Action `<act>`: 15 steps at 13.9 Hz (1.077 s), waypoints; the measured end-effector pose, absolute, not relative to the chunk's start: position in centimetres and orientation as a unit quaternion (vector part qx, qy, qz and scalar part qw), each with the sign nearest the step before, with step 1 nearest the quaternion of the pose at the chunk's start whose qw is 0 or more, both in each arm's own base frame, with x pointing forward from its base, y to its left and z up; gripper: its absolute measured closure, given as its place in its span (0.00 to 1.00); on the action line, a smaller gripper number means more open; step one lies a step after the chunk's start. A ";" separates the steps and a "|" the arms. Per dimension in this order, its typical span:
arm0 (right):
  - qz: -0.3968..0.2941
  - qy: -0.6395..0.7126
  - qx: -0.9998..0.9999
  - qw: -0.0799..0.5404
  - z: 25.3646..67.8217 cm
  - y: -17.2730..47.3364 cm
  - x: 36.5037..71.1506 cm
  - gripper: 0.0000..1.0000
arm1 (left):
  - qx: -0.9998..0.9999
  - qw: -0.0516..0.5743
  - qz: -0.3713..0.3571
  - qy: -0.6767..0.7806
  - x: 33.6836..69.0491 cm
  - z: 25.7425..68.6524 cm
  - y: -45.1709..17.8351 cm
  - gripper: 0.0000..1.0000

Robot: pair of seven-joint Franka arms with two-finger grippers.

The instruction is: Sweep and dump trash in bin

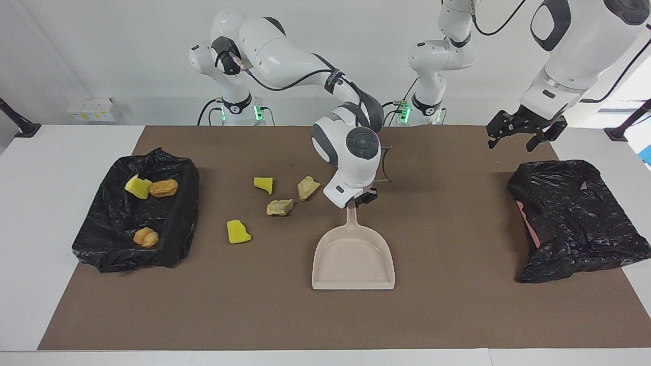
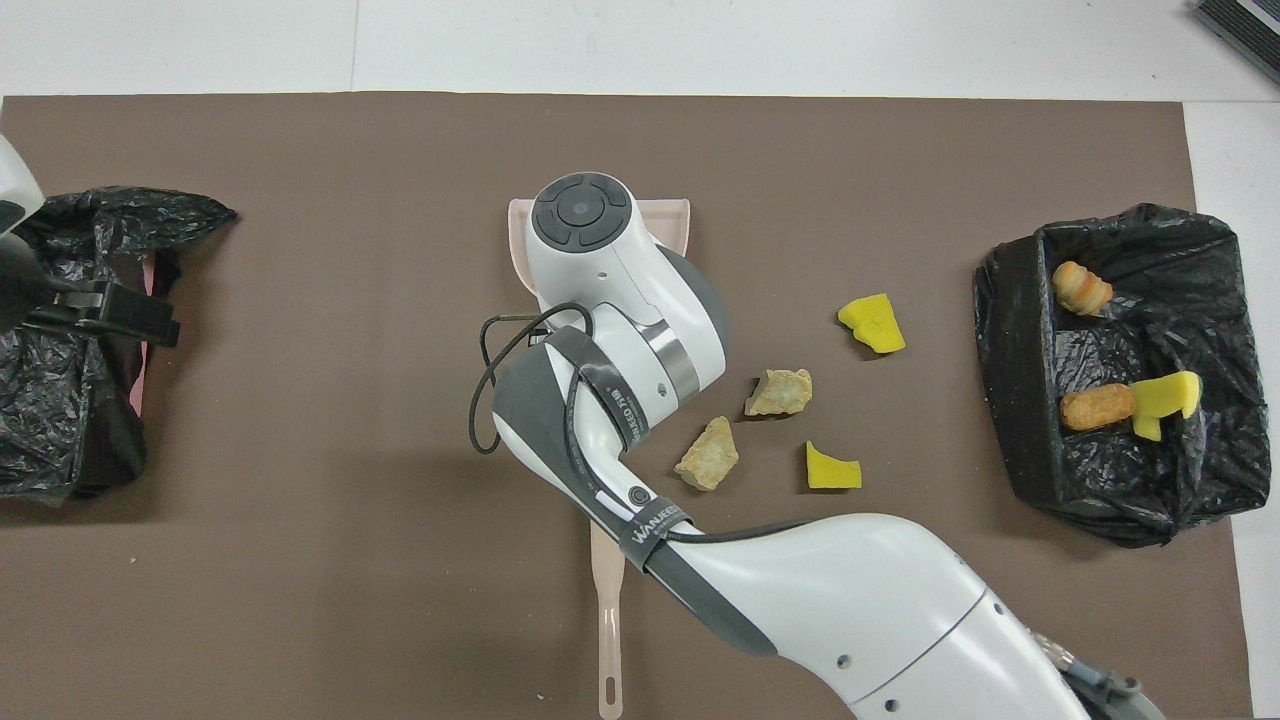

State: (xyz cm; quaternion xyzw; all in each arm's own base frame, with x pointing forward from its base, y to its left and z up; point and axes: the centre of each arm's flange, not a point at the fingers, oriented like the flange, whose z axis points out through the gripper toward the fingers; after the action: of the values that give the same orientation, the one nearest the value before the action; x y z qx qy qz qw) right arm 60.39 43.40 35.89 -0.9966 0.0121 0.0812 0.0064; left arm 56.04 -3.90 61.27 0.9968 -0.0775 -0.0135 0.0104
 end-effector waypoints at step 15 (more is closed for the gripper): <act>0.066 0.033 -0.997 -0.006 50.3 38.1 54.9 0.00 | 0.994 0.014 0.034 -0.100 57.1 60.2 -8.7 0.00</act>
State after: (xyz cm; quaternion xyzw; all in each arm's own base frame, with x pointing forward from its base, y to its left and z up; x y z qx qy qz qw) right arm 54.87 38.15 50.27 -0.9973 0.0326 0.0660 -0.0056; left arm 57.09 -8.69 60.22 0.9943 -0.0999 0.0342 0.0135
